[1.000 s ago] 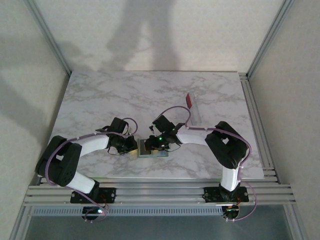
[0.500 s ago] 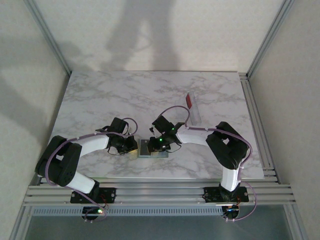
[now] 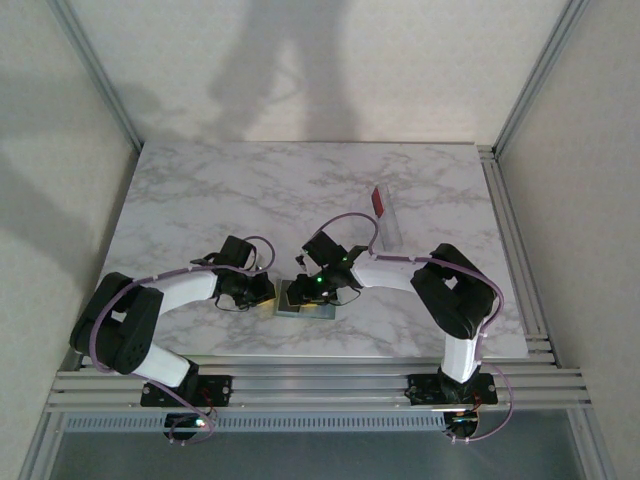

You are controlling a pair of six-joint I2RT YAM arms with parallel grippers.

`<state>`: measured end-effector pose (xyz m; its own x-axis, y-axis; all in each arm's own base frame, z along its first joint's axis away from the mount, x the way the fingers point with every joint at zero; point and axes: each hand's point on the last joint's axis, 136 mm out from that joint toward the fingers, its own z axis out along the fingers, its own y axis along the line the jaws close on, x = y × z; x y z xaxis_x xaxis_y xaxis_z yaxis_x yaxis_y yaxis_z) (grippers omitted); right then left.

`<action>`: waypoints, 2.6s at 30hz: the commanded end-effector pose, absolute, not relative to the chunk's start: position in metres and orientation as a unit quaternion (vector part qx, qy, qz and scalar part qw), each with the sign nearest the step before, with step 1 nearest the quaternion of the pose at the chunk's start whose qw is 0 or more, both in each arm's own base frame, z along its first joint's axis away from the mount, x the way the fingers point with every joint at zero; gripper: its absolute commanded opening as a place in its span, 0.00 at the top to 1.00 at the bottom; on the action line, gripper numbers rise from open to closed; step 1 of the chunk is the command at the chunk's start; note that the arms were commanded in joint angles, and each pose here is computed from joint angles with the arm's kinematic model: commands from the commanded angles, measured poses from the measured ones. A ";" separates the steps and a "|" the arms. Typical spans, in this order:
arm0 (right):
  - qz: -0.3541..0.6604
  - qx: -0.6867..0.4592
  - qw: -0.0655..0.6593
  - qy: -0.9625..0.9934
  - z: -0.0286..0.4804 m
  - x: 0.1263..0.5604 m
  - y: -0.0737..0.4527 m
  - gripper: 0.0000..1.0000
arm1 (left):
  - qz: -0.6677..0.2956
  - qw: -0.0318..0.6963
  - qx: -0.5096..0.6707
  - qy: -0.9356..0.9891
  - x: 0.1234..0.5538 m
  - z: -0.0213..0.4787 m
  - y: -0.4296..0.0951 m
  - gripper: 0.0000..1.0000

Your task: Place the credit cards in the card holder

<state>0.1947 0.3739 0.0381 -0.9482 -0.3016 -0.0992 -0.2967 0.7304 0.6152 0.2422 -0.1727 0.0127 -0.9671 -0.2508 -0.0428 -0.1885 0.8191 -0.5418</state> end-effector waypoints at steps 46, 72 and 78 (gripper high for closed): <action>-0.283 0.103 -0.009 -0.953 0.018 0.197 0.312 0.63 | -0.345 0.033 -0.071 0.935 0.235 0.040 -0.203 0.64; -0.298 0.103 -0.006 -0.949 0.013 0.197 0.318 0.64 | -0.390 0.015 -0.050 0.919 0.231 0.045 -0.223 0.72; -0.300 0.102 -0.010 -0.948 0.014 0.197 0.318 0.62 | -0.397 0.016 -0.049 0.917 0.234 0.050 -0.227 0.70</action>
<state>0.2043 0.3283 0.0316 -0.9720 -0.1988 -0.1249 -0.2336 0.7666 0.5981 0.2303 -0.2162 0.0399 -0.9918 -0.1264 0.0183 -0.1030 0.7075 -0.6991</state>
